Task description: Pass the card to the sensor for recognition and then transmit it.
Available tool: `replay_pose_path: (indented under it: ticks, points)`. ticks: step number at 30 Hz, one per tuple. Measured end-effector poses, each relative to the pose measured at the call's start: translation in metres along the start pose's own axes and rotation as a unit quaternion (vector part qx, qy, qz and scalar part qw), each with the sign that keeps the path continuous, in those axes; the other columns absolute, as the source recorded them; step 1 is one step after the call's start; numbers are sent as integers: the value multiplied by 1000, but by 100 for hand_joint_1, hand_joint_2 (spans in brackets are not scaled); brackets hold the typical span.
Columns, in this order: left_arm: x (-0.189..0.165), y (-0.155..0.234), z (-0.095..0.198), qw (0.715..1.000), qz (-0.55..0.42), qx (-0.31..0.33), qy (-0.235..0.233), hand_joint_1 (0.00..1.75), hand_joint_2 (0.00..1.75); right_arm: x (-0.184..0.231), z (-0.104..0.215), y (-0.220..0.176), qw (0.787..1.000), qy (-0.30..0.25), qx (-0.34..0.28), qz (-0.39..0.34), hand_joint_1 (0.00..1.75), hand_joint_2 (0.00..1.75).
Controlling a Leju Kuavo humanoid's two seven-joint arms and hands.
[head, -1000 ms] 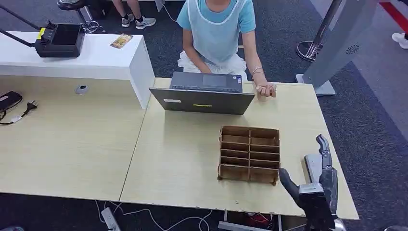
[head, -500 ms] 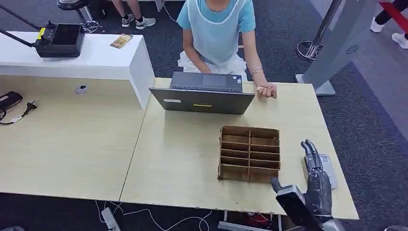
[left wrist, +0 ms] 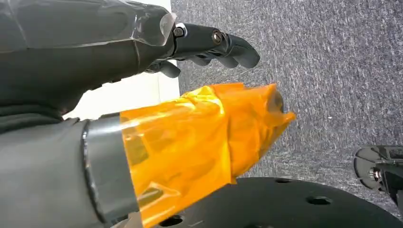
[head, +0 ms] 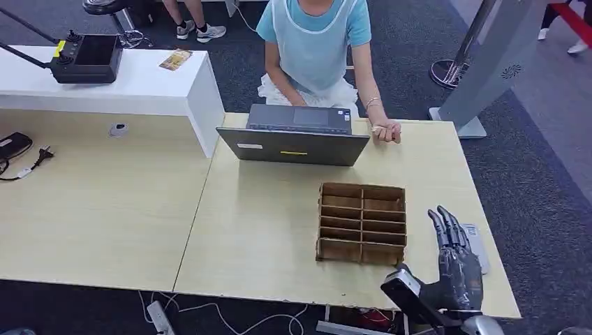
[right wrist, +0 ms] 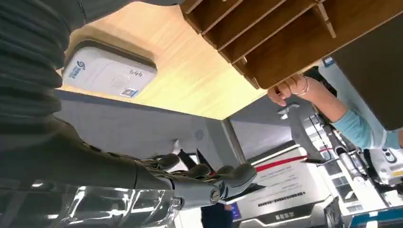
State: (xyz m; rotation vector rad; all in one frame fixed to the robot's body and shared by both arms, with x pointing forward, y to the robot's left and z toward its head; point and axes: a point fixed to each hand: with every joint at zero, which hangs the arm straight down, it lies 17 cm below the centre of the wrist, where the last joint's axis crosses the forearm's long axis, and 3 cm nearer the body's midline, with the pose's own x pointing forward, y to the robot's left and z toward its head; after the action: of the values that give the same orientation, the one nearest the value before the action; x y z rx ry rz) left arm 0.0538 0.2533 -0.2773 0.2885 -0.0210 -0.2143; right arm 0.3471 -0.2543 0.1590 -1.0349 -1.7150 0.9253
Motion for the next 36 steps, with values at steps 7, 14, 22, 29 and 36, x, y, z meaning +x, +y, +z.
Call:
replay_pose_path:
  ticks: [7, 14, 22, 29, 36]
  points:
    - [-2, -2, 0, 1000, -1, -4, 5, 0, 0, -12, -6, 11, 997, 19, 17, 78, 0, 175]
    - [-2, -3, 1, 1000, -2, -5, 8, 0, 0, -18, -10, 27, 993, 21, 50, 108, 0, 175]
    - [-2, -3, 1, 1000, -2, -5, 8, 0, 0, -5, -30, 60, 988, -6, 105, 113, 0, 175]
    - [-2, -3, 1, 1000, 3, -6, 9, 0, 0, 5, -36, 83, 985, -18, 141, 93, 0, 175]
    - [-2, -3, 1, 1000, 4, -6, 10, 0, 0, 8, -35, 95, 983, -21, 157, 90, 0, 175]
